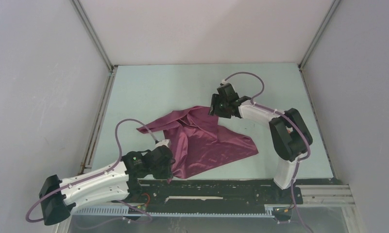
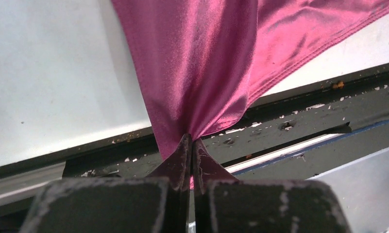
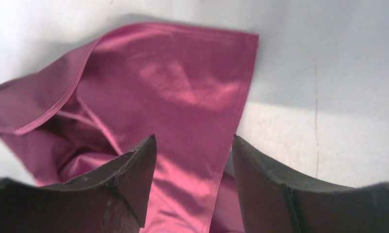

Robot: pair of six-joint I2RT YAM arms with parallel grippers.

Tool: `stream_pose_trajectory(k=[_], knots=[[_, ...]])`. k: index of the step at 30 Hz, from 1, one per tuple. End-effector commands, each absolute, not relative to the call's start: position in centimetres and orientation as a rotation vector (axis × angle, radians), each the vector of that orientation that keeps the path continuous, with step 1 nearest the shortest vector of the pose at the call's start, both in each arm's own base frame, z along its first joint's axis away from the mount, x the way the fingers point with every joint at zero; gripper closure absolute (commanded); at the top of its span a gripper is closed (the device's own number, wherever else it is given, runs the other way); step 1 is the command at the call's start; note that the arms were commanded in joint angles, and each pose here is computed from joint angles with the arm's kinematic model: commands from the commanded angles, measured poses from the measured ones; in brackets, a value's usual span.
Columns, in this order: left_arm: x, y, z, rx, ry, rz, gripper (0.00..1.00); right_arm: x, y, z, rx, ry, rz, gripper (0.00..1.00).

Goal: Fold the napkin into a case and place the utensils inside
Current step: Flatten out the crumpled napkin at the center of the board.

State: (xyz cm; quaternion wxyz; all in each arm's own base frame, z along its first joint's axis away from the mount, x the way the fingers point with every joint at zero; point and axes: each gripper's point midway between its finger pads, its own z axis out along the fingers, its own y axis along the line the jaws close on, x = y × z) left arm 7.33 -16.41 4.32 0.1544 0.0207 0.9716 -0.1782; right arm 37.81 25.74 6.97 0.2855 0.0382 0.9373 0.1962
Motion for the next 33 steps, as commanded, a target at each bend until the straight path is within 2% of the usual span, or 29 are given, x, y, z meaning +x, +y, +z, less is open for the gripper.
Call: stream_pose_trajectory(k=[1,7,11,15,17,21,24,28,31,33], knots=[[8.4,-16.2,6.3,-0.057,2.738,-0.482,0.95,41.2,24.9,7.2,0.142,2.439,0.333,0.34],[11.0,-15.8,9.9,-0.069,2.593,-0.446,0.56,42.8,24.3,5.3,0.122,2.478,-0.032,0.35],[12.3,-14.6,12.7,-0.118,2.485,-0.43,0.28,43.9,24.3,4.4,0.094,2.499,-0.114,0.36],[14.2,-12.8,15.9,-0.191,2.373,-0.412,0.08,43.9,24.6,3.3,0.059,2.541,-0.109,0.36],[15.7,-12.0,17.2,-0.254,2.332,-0.418,0.02,43.9,24.5,2.6,0.062,2.565,-0.091,0.4],[19.0,-11.0,18.0,-0.39,2.278,-0.49,0.0,44.3,24.3,1.6,0.082,2.6,-0.047,0.55],[21.9,-9.3,17.8,-0.503,2.232,-0.465,0.0,45.0,24.0,1.3,0.092,2.603,-0.031,0.71],[25.6,-7.0,14.9,-0.679,2.266,-0.452,0.02,45.8,23.0,1.7,0.11,2.589,-0.02,0.91],[28.4,-5.8,12.3,-0.812,2.307,-0.532,0.13,46.5,22.2,2.7,0.118,2.56,0.003,1.0],[30.2,-5.4,11.4,-0.816,2.332,-0.508,0.13,46.9,22.2,3.8,0.091,2.531,0.058,1.0]])
